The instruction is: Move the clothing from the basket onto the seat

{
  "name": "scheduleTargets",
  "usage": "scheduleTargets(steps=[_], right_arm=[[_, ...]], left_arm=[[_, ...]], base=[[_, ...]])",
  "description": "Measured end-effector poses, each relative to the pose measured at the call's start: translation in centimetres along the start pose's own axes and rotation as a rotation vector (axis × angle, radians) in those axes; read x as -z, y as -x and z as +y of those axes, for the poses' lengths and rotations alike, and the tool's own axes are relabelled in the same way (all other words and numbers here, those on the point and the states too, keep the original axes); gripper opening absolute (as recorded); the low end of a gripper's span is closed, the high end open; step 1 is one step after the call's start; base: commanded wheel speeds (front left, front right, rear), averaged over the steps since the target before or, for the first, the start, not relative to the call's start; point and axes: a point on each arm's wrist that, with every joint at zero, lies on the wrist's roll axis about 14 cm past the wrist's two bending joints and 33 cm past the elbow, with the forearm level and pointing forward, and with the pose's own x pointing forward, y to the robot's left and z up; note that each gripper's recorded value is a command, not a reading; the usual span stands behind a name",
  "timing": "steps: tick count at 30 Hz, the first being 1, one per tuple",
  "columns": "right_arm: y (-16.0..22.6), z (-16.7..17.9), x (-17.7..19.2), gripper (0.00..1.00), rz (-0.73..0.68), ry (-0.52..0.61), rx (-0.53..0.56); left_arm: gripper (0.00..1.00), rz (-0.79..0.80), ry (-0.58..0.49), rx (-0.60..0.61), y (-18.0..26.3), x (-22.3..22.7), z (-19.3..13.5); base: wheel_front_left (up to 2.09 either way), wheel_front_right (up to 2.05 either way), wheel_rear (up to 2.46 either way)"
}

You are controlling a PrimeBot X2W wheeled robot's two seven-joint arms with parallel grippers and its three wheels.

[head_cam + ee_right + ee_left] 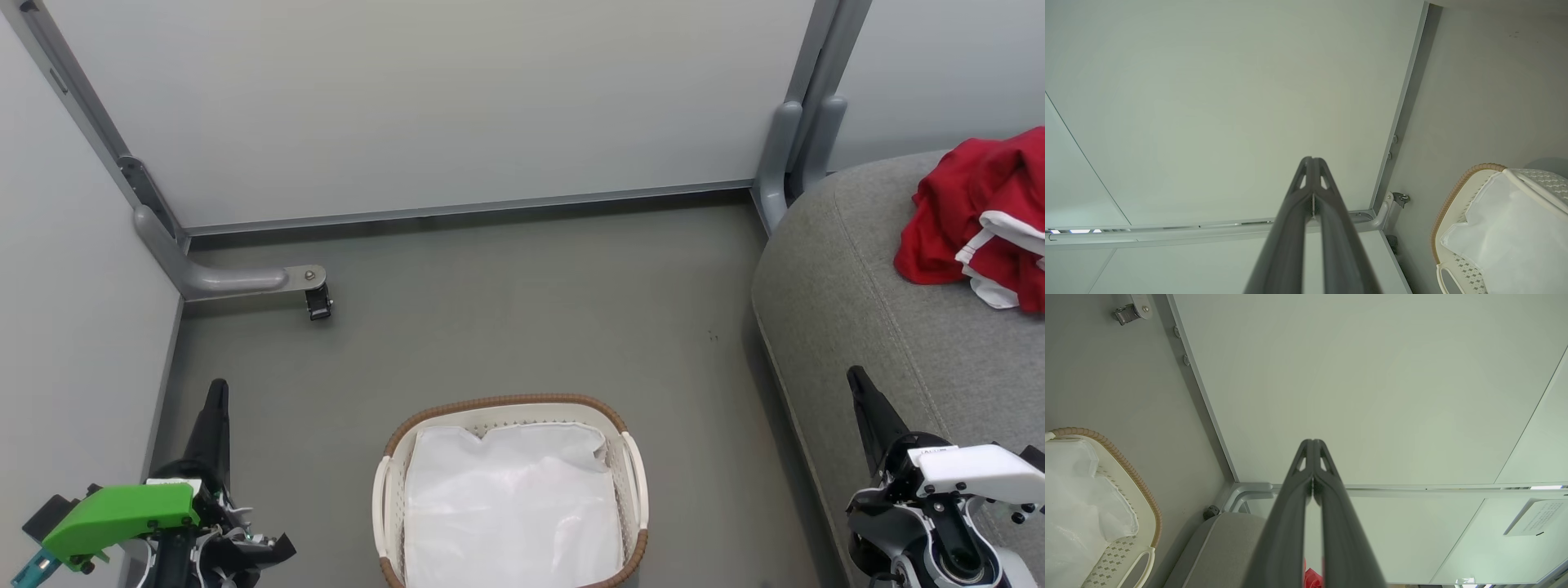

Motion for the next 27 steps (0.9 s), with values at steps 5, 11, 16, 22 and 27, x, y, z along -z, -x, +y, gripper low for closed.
scheduleTargets(steps=[5,11,16,22,27], right_arm=[[0.00,0.00,0.00,0.00,0.000,0.000,0.000],[0.00,0.00,0.00,0.00,0.000,0.000,0.000],[0.00,0.00,0.00,0.00,0.000,0.000,0.000],[0.00,0.00,0.00,0.00,0.000,0.000,0.000],[0.00,0.00,0.00,0.00,0.000,0.000,0.000]], left_arm=[[0.00,0.000,0.000,0.000,0.00,0.00,0.00],[0.00,0.000,0.000,0.000,0.00,0.00,0.00],[0.00,0.000,0.000,0.000,0.00,0.00,-0.01],[0.00,0.000,0.000,0.000,0.00,0.00,-0.01],[0.00,0.000,0.000,0.000,0.00,0.00,-0.01]], base=[[0.00,0.00,0.00],[0.00,0.00,0.00],[0.00,0.00,0.00],[0.00,0.00,0.00],[0.00,0.00,0.00]])
